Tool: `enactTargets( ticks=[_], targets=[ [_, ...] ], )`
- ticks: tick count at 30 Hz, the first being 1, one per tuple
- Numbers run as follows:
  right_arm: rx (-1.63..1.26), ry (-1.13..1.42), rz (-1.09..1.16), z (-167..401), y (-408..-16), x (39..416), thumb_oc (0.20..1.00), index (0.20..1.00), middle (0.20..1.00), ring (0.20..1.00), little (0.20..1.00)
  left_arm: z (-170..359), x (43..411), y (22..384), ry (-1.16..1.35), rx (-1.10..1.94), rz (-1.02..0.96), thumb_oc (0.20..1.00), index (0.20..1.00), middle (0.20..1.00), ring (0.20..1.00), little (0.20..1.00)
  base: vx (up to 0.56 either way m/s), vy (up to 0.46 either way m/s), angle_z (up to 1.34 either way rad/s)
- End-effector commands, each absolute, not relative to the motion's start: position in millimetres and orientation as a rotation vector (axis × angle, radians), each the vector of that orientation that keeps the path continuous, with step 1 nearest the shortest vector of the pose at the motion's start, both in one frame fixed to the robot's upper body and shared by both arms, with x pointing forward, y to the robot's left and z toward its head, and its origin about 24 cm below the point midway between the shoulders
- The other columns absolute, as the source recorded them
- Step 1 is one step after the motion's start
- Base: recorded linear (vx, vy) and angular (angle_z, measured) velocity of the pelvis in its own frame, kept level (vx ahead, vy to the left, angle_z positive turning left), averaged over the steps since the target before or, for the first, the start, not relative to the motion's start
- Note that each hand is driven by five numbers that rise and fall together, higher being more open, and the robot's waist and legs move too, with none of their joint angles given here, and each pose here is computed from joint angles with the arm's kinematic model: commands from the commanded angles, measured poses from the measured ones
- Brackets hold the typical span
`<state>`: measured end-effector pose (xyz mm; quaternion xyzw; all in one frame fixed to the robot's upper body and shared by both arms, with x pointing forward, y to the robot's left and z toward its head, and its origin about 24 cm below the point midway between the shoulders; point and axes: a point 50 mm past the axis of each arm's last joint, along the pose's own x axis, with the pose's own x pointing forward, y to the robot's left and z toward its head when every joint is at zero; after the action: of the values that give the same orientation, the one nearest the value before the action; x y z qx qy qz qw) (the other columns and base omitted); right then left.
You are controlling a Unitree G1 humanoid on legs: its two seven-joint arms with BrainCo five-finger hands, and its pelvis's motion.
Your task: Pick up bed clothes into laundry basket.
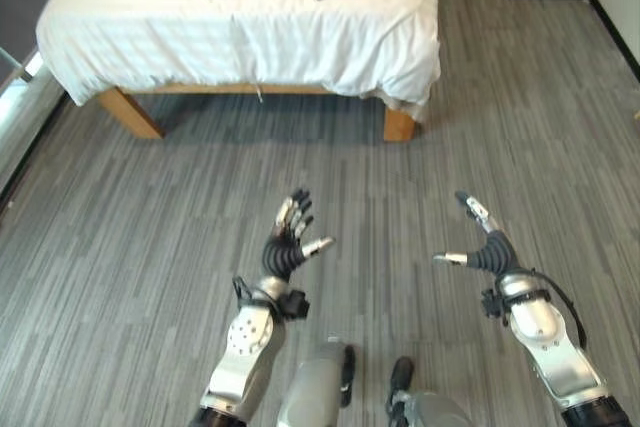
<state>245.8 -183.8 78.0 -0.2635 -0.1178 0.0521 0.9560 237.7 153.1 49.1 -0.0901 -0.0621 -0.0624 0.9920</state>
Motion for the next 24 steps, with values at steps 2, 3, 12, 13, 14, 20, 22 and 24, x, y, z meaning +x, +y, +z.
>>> enactTargets(
  ticks=[2,3,12,13,14,20,22,24],
  targets=[
    [-0.522,-0.399,0.136,108,-177,246,1.000,1.000,1.000,1.000,1.000,66,232,148,-0.221,-0.198,-0.189,1.000,1.000,1.000,1.000,1.000,0.38,0.111,-0.26],
    [-0.549,-0.412,0.163,111,-174,248,1.000,1.000,1.000,1.000,1.000,67,231,149,-0.226,-0.206,-0.191,1.000,1.000,1.000,1.000,1.000,0.46,0.163,-0.64],
    [-0.549,-0.432,0.214,114,-159,250,1.000,1.000,1.000,1.000,1.000,75,238,145,-0.240,-0.174,-0.239,1.000,1.000,1.000,1.000,1.000,0.39,0.151,-0.62],
    [-0.539,-0.438,0.209,116,-159,251,1.000,1.000,1.000,1.000,1.000,75,239,144,-0.239,-0.170,-0.247,1.000,1.000,1.000,1.000,1.000,0.42,0.173,0.48],
    [-0.539,-0.456,0.195,120,-159,252,1.000,1.000,1.000,1.000,1.000,77,241,143,-0.245,-0.161,-0.249,1.000,1.000,1.000,1.000,1.000,0.44,0.168,0.54],
    [-0.540,-0.434,0.165,117,-167,244,1.000,1.000,1.000,1.000,1.000,71,241,141,-0.218,-0.188,-0.254,1.000,1.000,1.000,1.000,1.000,0.54,-0.033,0.70],
    [-0.555,-0.399,0.153,110,-171,242,1.000,1.000,1.000,1.000,1.000,68,241,145,-0.212,-0.181,-0.233,1.000,1.000,1.000,1.000,1.000,0.60,-0.112,1.25],
    [-0.563,-0.362,0.148,103,-173,242,1.000,1.000,1.000,1.000,1.000,64,240,151,-0.201,-0.169,-0.203,1.000,1.000,1.000,1.000,1.000,0.51,-0.112,1.32]
  ],
)
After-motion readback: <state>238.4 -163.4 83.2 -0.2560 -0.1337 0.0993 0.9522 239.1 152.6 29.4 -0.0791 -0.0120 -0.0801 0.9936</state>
